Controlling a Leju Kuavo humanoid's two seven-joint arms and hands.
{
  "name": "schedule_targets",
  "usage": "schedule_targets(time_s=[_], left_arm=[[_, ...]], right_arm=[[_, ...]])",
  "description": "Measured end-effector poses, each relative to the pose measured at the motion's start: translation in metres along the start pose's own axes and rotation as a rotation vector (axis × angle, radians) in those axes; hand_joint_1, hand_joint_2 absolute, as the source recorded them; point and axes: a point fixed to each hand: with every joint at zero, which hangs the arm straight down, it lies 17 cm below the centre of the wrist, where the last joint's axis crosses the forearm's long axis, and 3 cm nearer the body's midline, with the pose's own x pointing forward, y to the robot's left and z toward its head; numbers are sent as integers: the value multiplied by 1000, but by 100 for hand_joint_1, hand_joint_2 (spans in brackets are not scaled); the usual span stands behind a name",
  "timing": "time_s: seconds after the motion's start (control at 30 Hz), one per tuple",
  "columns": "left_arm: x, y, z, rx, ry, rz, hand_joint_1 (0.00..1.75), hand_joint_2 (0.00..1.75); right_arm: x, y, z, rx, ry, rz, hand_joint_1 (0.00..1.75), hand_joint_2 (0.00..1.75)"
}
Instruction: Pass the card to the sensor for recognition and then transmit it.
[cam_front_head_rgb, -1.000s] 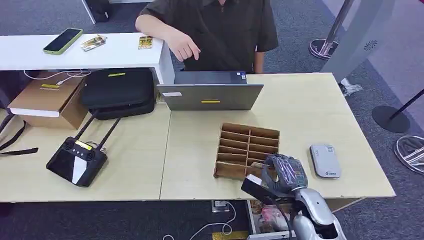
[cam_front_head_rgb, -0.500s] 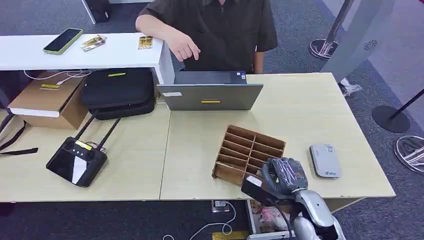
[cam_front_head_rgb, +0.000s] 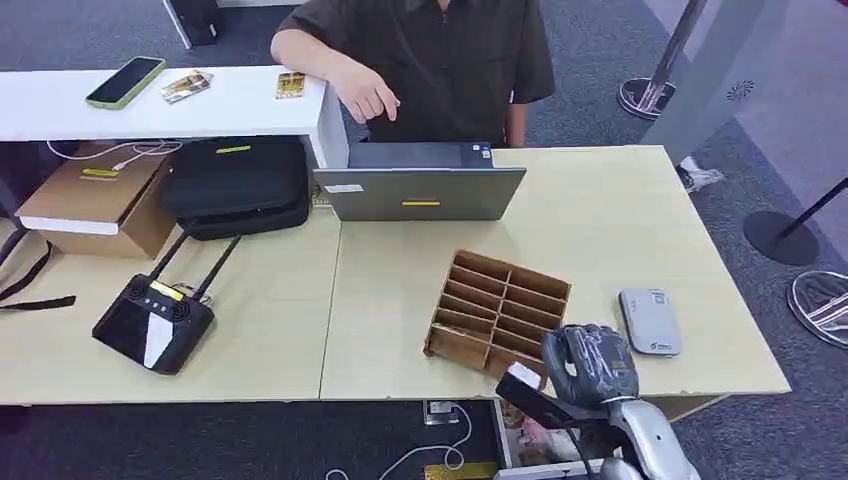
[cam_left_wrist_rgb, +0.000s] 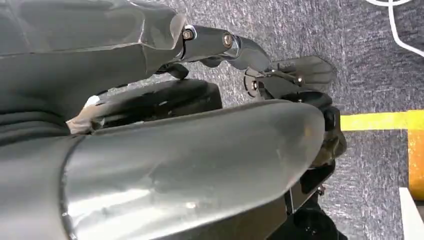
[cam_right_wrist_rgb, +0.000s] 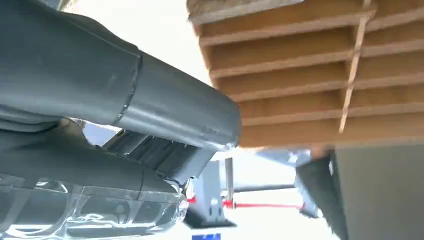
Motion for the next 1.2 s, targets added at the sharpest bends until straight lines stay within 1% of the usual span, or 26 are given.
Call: schedule_targets(time_s=[0.03,0.07,0.1,0.13,0.2,0.3,0.97,1.2], left_arm=[[0,0,0,0,-1,0,0,0],[1,0,0,0,-2,0,0,0],[1,-1,0,0,-3,0,0,0],[1,-1,0,0,-3,0,0,0],[1,-2,0,-2,-3,0,0,0],[1,-3,0,-2,-3,-1,0,0],[2,-4,0,-4,-7,-30,0,0],[2,-4,0,-5,-7,-32,0,0]], right_arm=[[0,-6,0,-20,1,4,175,0],[-1,-12,0,-41,0,6,161,0],[0,-18,0,-60,-1,9,3,0],[-1,-23,0,-74,0,11,0,0],[-2,-31,0,-97,4,9,0,0],[-3,-34,1,-99,2,6,0,0],[3,-9,3,-6,9,-70,0,0],[4,-5,3,2,12,-80,0,0]])
